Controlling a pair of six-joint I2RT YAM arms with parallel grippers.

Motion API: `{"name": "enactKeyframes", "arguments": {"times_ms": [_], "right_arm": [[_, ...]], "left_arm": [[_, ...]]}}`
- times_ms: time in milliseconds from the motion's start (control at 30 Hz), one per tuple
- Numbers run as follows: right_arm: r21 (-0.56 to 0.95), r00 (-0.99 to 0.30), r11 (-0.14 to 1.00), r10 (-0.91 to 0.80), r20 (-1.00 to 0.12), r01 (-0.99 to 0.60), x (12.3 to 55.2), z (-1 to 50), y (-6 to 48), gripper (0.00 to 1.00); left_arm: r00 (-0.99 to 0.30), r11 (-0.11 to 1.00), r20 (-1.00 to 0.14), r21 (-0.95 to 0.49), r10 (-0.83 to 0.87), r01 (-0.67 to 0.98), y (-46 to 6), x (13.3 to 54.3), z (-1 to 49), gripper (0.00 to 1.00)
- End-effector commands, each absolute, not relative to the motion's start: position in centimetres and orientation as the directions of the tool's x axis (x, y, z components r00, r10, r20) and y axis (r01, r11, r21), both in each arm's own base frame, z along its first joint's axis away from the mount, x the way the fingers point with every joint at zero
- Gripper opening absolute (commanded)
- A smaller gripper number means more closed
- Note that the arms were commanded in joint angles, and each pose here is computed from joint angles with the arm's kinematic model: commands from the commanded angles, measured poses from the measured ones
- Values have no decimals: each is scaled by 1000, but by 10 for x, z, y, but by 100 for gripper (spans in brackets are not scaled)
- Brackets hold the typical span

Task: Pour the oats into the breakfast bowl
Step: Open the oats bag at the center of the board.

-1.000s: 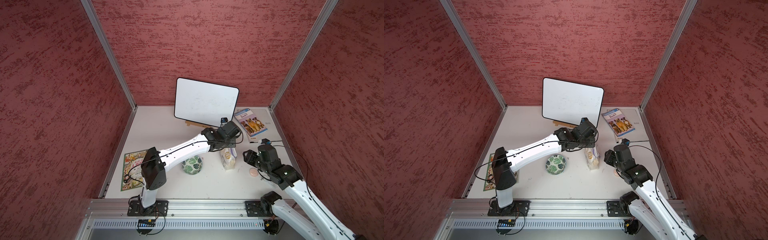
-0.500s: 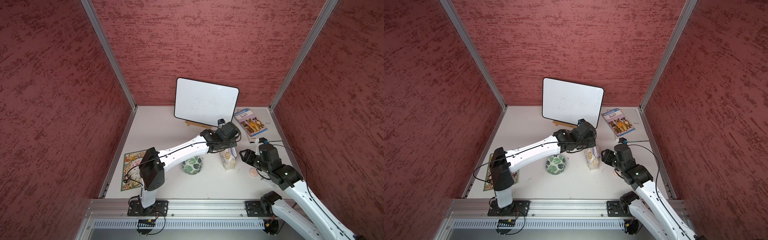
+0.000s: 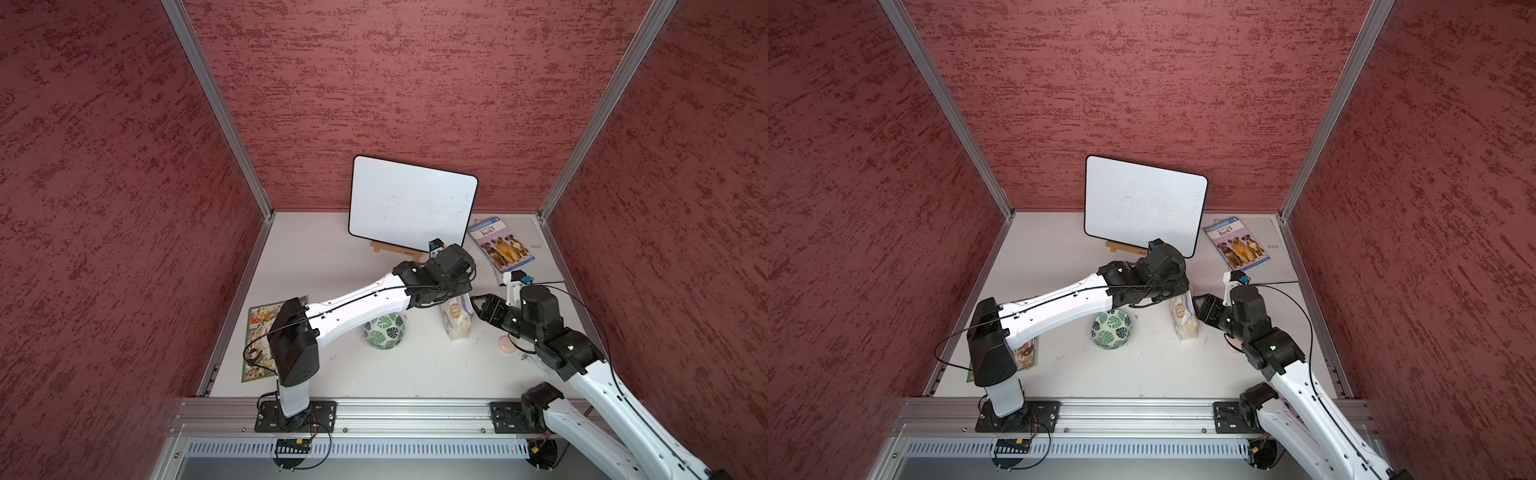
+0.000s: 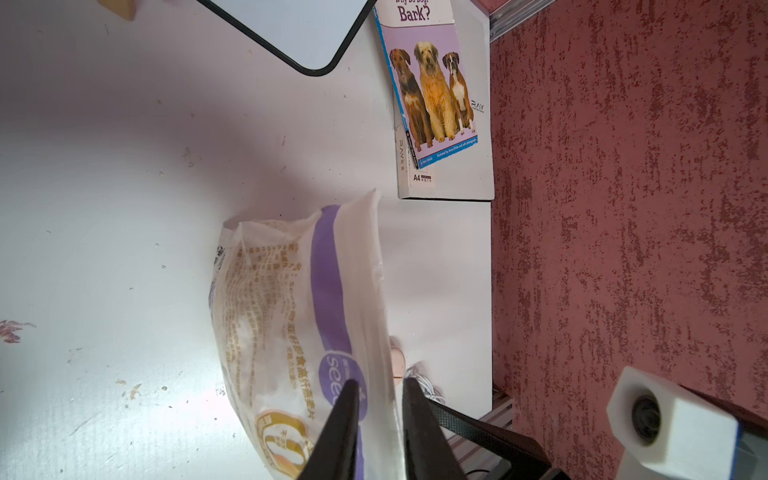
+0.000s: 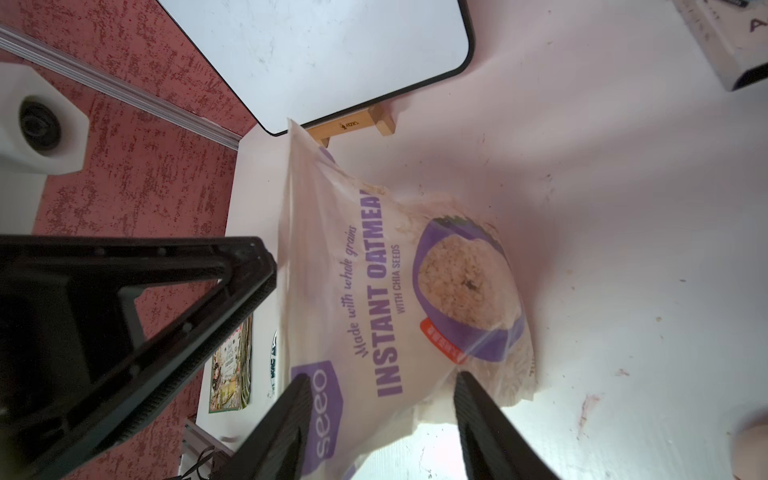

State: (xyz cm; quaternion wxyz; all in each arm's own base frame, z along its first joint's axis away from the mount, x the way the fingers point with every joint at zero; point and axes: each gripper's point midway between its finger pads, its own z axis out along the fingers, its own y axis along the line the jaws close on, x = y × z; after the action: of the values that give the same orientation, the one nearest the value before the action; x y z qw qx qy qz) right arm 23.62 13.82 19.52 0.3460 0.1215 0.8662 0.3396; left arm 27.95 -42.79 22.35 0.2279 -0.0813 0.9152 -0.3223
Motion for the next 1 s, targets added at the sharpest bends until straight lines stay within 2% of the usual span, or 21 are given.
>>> {"name": "enactKeyframes", "arguments": {"times_ms": [0,100,300,800,967], "right_arm": [[702,-724,710,453,-520,-61,241,204,145,58],[703,-726,708,451,-519,-63,241,204,146,58],[708,-722,703,453,-523,-71,241,208,147,57],[687,-731,726,449,-513,-36,243,203,144,58],[674,-761,738,428,-488,-17,250,200,148,54]], "left_arm": [[-880,755,-357,-656,-315,-4,-427,279,233,19],[-885,750,-348,-662,-309,-1,-429,278,232,16],[-885,754,-324,-656,-334,-44,-422,280,227,2],[-882,741,-304,-668,-360,-72,-412,276,218,0],[-877,725,-308,-686,-368,-63,-408,274,217,0]]}}
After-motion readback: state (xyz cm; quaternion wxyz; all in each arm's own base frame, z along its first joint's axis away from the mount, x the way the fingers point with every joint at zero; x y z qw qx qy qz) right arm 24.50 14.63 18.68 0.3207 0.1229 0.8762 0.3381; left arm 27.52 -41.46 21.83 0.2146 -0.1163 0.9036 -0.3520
